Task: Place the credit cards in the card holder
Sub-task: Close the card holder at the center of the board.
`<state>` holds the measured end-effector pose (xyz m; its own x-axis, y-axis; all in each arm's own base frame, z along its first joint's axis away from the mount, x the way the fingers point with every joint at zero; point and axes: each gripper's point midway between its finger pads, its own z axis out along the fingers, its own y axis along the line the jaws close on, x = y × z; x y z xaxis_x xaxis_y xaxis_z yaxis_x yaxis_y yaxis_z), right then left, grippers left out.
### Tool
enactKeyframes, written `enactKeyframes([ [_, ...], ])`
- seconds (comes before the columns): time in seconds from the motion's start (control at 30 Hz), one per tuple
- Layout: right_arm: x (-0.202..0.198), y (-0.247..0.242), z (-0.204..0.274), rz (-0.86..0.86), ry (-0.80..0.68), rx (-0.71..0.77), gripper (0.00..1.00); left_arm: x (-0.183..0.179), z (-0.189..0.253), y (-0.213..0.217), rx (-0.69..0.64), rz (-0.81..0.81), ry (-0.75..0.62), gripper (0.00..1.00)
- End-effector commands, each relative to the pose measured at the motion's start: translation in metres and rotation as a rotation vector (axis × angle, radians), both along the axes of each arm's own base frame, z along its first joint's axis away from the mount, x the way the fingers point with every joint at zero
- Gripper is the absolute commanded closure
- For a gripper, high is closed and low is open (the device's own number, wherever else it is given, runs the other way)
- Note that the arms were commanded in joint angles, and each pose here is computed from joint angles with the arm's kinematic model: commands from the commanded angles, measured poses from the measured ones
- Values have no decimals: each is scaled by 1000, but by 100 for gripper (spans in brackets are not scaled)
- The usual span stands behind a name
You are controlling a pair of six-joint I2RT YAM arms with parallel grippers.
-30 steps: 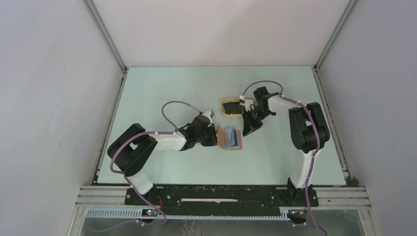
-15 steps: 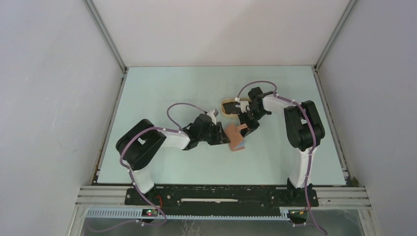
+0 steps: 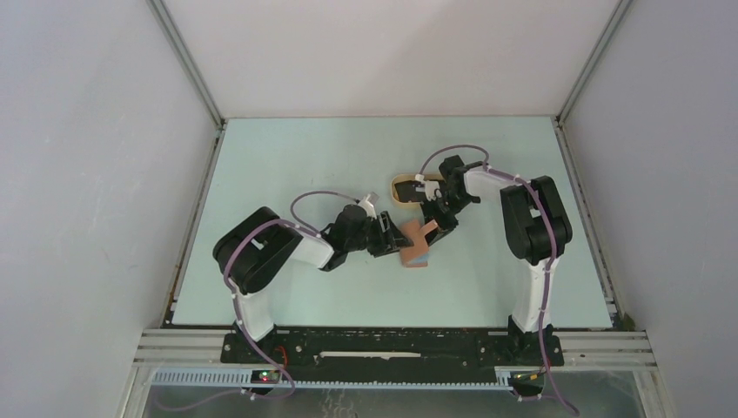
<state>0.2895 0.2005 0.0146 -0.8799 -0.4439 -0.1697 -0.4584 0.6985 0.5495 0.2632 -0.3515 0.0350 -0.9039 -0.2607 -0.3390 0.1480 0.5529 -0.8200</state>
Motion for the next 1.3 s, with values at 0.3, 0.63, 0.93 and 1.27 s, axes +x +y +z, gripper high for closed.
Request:
enactKeyframes([
  [0.3,-9,10,1,-5,105,99,81,-10,-9,-11,-143,30,84,43],
  [0.63,-5,11,17,-52,151,211,81,-18,5,-21,-220,-5,77,60],
  [0.93,7,1,38,-62,71,243,79,-18,19,-18,-214,-31,3,84],
  [1.27,29,-42,103,-110,-159,295,73,-28,59,17,13,-87,-284,90],
])
